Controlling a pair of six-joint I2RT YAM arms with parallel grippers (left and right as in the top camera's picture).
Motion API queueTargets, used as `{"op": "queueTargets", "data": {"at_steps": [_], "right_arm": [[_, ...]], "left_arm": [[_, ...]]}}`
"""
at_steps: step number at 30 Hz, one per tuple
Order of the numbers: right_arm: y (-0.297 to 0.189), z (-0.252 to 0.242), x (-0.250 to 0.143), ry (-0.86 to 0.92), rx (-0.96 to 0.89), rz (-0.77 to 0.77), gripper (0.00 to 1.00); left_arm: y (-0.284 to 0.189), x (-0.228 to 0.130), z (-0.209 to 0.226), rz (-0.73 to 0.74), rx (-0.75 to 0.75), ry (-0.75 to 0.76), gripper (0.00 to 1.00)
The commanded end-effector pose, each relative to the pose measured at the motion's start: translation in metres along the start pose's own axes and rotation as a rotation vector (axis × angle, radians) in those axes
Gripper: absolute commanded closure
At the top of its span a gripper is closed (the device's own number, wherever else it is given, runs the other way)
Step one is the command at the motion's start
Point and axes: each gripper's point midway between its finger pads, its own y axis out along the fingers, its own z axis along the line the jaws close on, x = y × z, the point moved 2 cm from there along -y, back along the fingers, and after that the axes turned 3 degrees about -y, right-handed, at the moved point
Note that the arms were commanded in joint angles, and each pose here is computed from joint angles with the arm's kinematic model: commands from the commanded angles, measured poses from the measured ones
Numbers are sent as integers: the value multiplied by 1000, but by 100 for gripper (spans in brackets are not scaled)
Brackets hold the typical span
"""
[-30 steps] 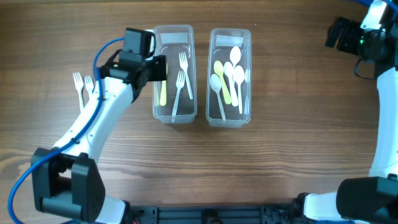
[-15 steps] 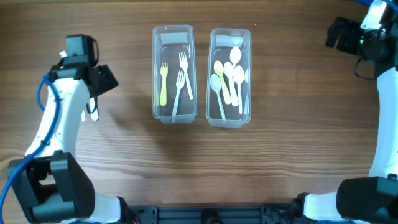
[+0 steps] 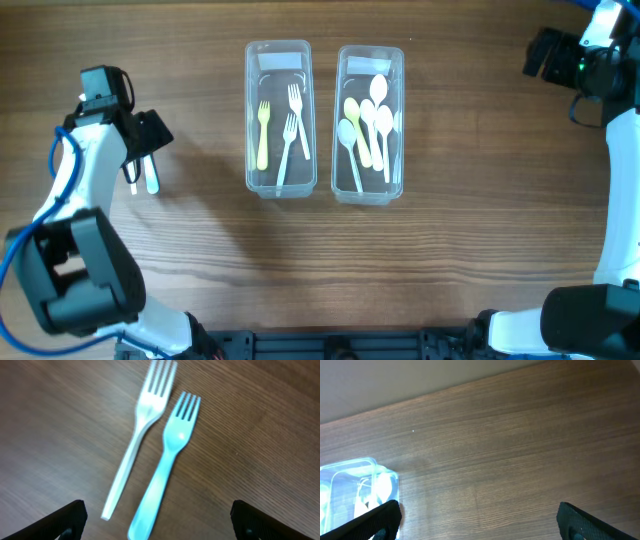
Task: Pack container
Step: 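Return the left gripper and grasp the light-blue fork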
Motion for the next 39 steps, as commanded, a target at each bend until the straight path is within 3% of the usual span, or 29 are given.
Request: {"op": "queueTargets", "data": {"at_steps": [1,24,26,27,29,35,39], "right_arm": [[2,2,0,-13,6,1,0],[2,2,0,-12,6,1,0],[2,2,0,-12,6,1,0],[2,2,0,-12,6,1,0],[2,2,0,-13,6,2,0],[2,2,0,-12,6,1,0],[2,2,0,-12,6,1,0]], "left_arm": [[23,-11,-11,56,-55,75,6],[71,-17,-26,87,-105,98,11],[71,-16,-26,84,-106,97,29],[71,-17,-26,84,-105,97,58],[71,-17,-26,88,-104,97,74],[71,-20,-25,99,-100,95,77],[70,-22,-24,108,-97,96,91]]}}
